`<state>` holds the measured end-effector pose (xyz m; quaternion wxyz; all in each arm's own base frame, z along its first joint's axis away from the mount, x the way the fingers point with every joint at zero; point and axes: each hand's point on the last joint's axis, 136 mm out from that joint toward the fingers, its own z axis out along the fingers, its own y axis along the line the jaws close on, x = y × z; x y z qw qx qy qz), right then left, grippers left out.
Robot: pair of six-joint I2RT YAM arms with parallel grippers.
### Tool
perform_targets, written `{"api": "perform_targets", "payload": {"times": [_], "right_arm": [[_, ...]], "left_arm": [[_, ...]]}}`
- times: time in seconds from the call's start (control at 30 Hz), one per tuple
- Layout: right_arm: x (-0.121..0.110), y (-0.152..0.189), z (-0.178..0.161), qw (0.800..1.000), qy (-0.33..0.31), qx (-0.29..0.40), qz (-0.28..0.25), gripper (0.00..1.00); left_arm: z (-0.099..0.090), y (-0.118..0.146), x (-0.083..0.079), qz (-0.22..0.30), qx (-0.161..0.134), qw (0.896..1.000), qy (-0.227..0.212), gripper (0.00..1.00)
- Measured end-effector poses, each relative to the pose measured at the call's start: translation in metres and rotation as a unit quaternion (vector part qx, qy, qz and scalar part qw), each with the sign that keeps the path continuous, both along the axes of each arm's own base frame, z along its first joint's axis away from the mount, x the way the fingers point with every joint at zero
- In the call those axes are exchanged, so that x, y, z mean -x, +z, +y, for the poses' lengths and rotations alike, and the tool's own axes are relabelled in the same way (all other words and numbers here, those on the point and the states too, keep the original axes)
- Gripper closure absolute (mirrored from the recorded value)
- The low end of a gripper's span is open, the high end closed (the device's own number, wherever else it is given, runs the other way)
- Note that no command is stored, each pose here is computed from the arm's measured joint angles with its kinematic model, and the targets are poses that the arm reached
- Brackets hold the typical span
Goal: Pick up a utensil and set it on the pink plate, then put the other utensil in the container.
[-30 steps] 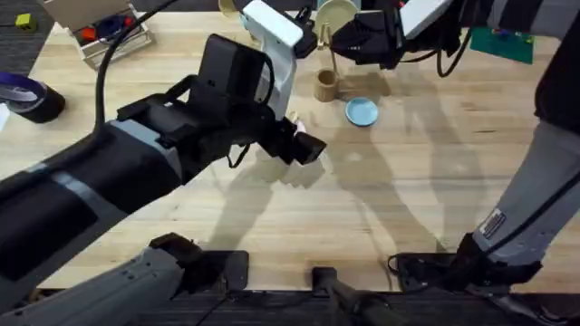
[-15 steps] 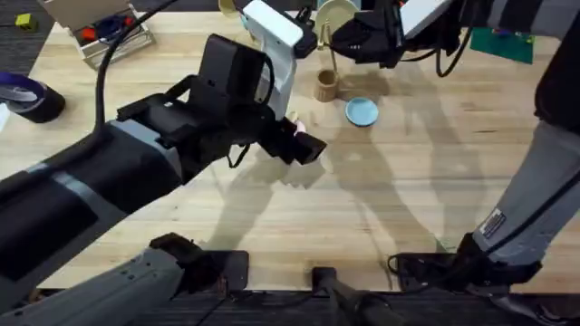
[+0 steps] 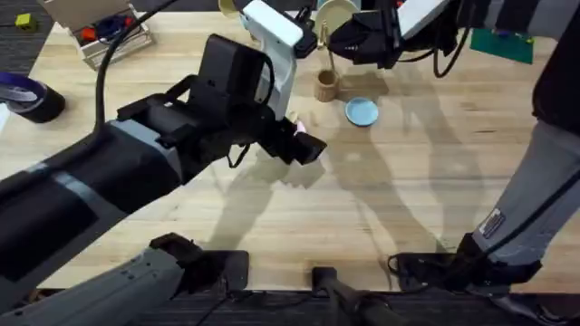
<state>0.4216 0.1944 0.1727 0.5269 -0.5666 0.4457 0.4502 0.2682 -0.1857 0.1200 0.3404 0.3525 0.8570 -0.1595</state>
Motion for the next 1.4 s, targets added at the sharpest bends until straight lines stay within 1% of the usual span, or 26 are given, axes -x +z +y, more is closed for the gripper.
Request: {"api": "perform_targets", "payload": {"times": [0.23, 0.5, 0.67, 0.9, 1.13, 1.17, 1.3, 1.4], "right_arm": [[0.000, -0.004, 0.001, 1.000, 0.001, 0.000, 0.004, 0.968], [-0.003, -0.034, 0.001, 0.999, 0.001, 0.002, 0.041, 0.968], [-0.005, -0.038, 0.001, 0.999, 0.001, 0.002, 0.042, 0.969], [-0.006, -0.067, 0.002, 0.997, 0.001, 0.004, 0.073, 0.968], [-0.006, -0.069, 0.002, 0.997, 0.001, 0.004, 0.077, 0.967], [-0.006, -0.069, 0.002, 0.997, 0.001, 0.004, 0.076, 0.960], [-0.006, -0.069, 0.002, 0.997, 0.001, 0.004, 0.077, 0.877], [-0.006, -0.069, 0.002, 0.997, 0.001, 0.004, 0.077, 0.720]], "left_arm": [[0.000, 0.000, 0.000, 0.000, 0.000, 1.000, 0.000, 0.008], [0.000, 0.000, 0.000, 0.000, 0.000, 1.000, 0.000, 0.008], [0.000, 0.000, 0.000, 0.000, 0.000, 1.000, 0.000, 0.008], [0.000, 0.000, 0.000, 0.000, 0.000, 1.000, 0.000, 0.008], [0.001, -0.001, 0.001, 0.003, -0.002, 1.000, 0.000, 0.008], [0.001, -0.002, 0.002, 0.006, -0.003, 1.000, 0.000, 0.008], [0.003, -0.007, 0.007, 0.018, -0.009, 1.000, 0.000, 0.008], [0.004, -0.007, 0.007, 0.020, -0.010, 1.000, 0.000, 0.008]]}}
